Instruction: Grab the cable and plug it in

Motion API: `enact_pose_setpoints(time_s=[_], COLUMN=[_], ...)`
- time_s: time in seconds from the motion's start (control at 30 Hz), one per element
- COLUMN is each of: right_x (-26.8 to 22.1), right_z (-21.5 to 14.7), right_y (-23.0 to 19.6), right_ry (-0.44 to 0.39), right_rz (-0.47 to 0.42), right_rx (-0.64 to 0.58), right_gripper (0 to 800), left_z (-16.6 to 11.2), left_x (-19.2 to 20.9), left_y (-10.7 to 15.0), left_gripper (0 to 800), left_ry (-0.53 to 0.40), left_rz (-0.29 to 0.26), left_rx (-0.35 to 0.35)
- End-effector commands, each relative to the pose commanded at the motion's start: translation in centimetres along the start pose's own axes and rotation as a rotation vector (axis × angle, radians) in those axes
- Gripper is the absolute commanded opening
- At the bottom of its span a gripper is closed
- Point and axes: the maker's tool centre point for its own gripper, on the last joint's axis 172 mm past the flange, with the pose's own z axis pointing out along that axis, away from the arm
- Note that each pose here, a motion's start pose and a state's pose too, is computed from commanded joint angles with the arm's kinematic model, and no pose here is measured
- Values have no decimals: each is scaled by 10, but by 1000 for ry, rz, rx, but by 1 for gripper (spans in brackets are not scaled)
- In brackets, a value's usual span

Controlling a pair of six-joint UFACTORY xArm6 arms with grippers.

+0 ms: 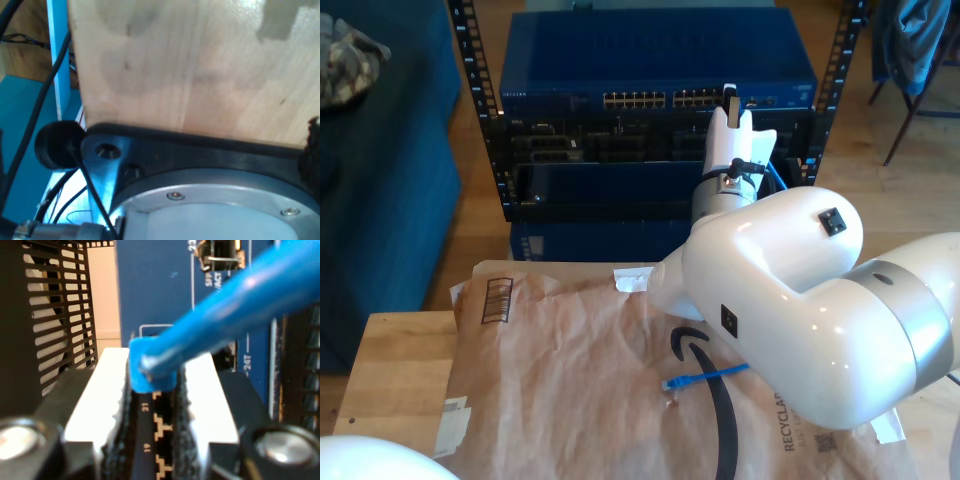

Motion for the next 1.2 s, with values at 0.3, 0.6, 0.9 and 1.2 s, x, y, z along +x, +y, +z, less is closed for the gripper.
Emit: enact_pose_setpoints(time_s=[0.3,0.6,0.9,1.2], right_x=[-6,-14,-13,-16], right_z=[1,14,14,1], right_y=[-5,1,8,14], right_ry=[-6,-13,-18,-32], right_rz=[9,25,18,0], right_rx=[10,5,-16,-43], right_gripper=[3,3,385,514], left_z=[0,0,0,0], left_x=[0,0,0,0], left_y=[0,0,0,0], left_gripper=[800,800,800,800], left_ry=[0,0,0,0], left_rz=[0,0,0,0], left_rx=[0,0,0,0])
